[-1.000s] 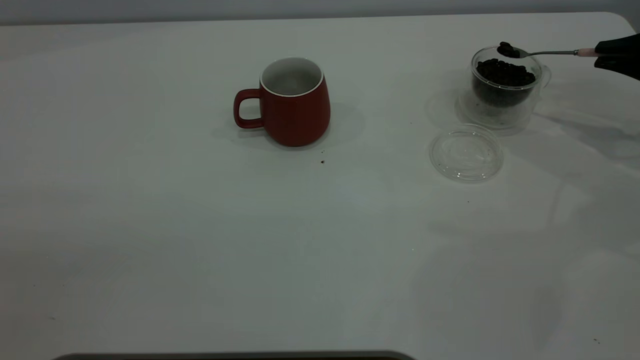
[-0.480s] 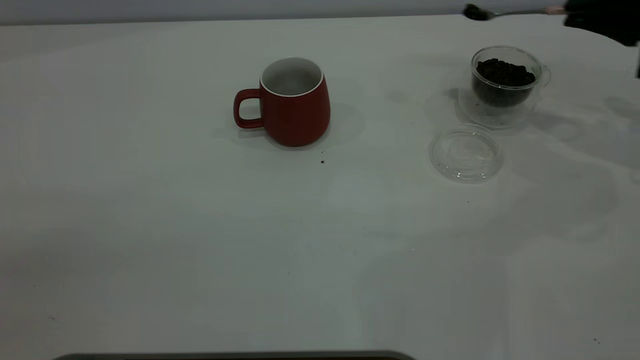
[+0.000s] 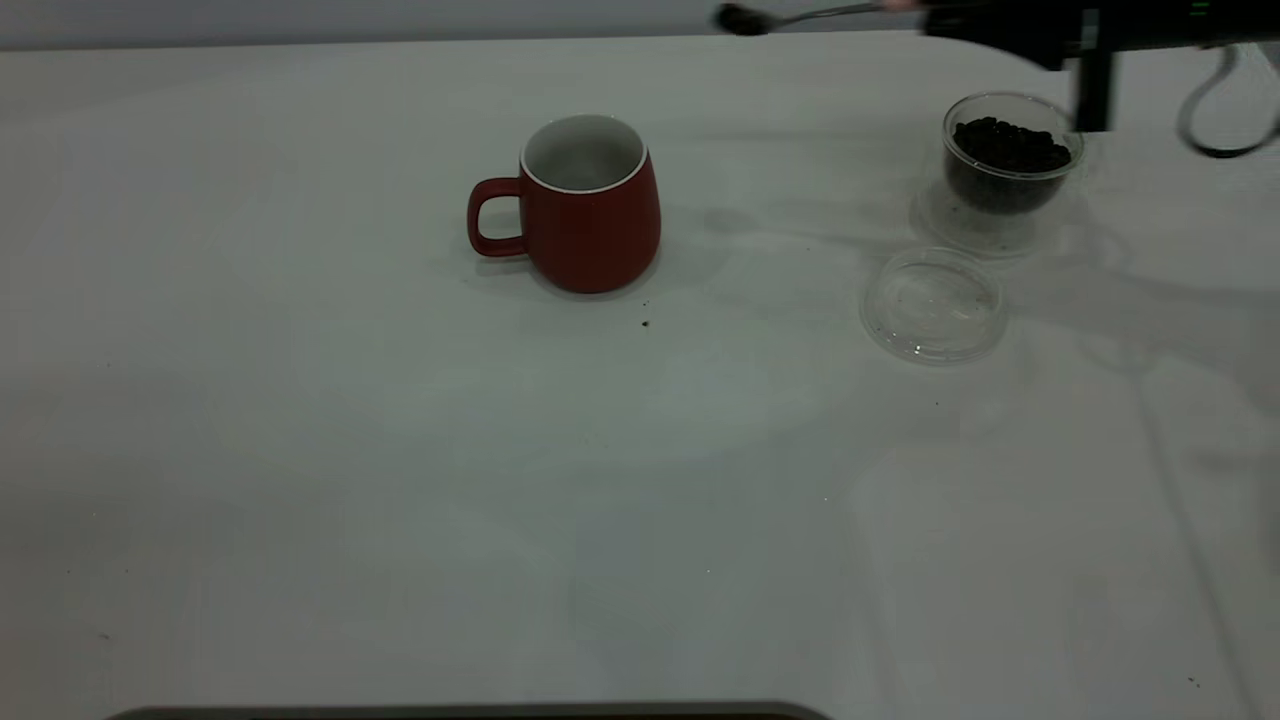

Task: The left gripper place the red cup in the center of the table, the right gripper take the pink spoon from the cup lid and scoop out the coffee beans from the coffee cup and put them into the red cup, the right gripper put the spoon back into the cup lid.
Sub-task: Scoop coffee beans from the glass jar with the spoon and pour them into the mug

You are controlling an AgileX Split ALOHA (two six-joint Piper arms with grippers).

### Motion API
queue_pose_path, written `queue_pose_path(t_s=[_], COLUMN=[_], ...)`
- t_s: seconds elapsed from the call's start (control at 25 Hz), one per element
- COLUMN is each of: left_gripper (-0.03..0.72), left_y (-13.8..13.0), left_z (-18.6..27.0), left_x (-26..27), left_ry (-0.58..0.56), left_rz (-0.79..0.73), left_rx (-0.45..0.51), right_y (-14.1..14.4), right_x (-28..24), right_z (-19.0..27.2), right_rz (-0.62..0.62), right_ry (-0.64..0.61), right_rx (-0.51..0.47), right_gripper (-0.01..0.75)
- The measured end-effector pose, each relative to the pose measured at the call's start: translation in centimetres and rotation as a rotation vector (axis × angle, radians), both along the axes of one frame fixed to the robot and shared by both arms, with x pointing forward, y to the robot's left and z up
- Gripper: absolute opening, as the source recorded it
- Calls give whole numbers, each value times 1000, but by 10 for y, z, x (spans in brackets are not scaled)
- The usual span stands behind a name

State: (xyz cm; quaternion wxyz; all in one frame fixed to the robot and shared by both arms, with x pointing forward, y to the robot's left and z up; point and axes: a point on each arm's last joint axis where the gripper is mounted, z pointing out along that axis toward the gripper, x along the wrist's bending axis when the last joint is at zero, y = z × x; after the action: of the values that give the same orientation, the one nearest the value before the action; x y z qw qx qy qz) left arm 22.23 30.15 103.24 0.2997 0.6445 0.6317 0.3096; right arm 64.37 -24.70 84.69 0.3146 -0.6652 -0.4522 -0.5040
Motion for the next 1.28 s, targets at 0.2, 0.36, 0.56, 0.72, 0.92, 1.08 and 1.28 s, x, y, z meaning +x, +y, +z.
queue_pose_path(t_s=[0.2,0.36,0.56,0.72,0.92,1.08,1.28], left_gripper=[505,505,505,505,505,505,505], left_y=[0,0,0,0,0,0,0], left_z=[0,0,0,0,0,0,0], left_x=[0,0,0,0,0,0,0], left_ry=[0,0,0,0,0,0,0], left_rz=[0,0,0,0,0,0,0], left_rx=[0,0,0,0,0,0,0], right_y=[37,58,68,67,73,79,82], right_x=[-5,-7,-7,-5,-5,-6,-7], right_z=[0,-6,-10,-15,-19,-21,-21], right_rz=[66,85,62,41,66,102,154], right_ry=[3,14,8,-10,-79,-156,-250], right_rx=[-5,-65,-124,-198,-282,-342,-388], right_gripper=[100,100,100,100,100,100,100])
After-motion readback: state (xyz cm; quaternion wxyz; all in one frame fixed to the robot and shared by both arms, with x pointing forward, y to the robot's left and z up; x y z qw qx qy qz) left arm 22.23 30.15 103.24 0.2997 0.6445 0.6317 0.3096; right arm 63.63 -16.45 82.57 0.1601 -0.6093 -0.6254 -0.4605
